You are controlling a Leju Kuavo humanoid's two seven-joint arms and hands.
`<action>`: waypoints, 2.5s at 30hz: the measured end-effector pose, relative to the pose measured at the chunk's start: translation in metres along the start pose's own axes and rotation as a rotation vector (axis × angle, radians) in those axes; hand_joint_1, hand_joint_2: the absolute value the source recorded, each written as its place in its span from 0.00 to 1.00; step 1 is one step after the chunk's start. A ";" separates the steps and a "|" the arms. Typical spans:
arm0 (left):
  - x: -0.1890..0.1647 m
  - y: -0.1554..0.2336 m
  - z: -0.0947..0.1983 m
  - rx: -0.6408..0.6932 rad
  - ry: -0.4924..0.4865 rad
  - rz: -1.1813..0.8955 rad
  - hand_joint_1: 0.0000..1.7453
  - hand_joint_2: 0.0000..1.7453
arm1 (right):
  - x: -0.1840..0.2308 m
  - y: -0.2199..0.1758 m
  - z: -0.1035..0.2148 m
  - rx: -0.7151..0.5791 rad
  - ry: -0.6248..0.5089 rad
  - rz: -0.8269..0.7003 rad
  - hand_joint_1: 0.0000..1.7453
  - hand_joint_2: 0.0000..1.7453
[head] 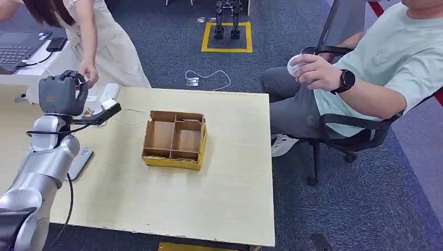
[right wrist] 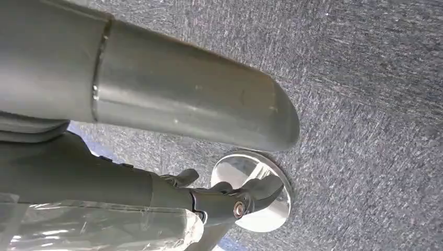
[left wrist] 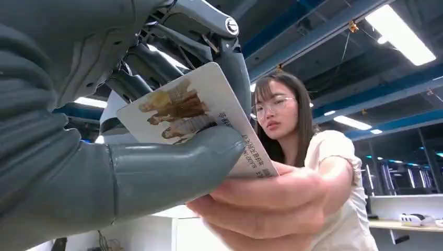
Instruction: Pass the card to the sensor for recognition and then transmit it.
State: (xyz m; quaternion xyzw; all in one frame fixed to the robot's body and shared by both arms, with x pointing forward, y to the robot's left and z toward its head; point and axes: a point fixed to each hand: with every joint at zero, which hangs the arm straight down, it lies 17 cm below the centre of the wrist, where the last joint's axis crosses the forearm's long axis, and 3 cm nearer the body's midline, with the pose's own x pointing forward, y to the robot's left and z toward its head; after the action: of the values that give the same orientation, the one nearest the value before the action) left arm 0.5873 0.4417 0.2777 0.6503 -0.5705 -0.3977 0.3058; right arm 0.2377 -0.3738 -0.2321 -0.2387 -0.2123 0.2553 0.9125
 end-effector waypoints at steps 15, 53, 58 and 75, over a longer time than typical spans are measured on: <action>-0.006 -0.005 -0.006 -0.024 0.039 -0.034 0.00 1.00 | 0.003 0.003 0.001 0.004 -0.002 0.000 0.00 0.00; 0.003 -0.008 0.066 -0.592 -0.323 0.524 0.00 1.00 | -0.031 -0.001 0.002 -0.017 0.011 -0.049 0.00 0.00; 0.005 0.005 0.079 -0.602 -0.383 0.453 0.00 1.00 | -0.030 -0.002 0.002 -0.018 0.010 -0.048 0.00 0.00; 0.072 0.050 0.132 -0.575 -0.659 0.306 0.00 1.00 | -0.042 -0.007 0.003 -0.049 0.035 -0.088 0.00 0.00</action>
State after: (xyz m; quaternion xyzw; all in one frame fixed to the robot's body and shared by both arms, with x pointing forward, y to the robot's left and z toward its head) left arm 0.4506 0.3697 0.2426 0.2864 -0.5932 -0.6757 0.3309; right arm 0.2066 -0.4020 -0.2372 -0.2556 -0.2128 0.2053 0.9205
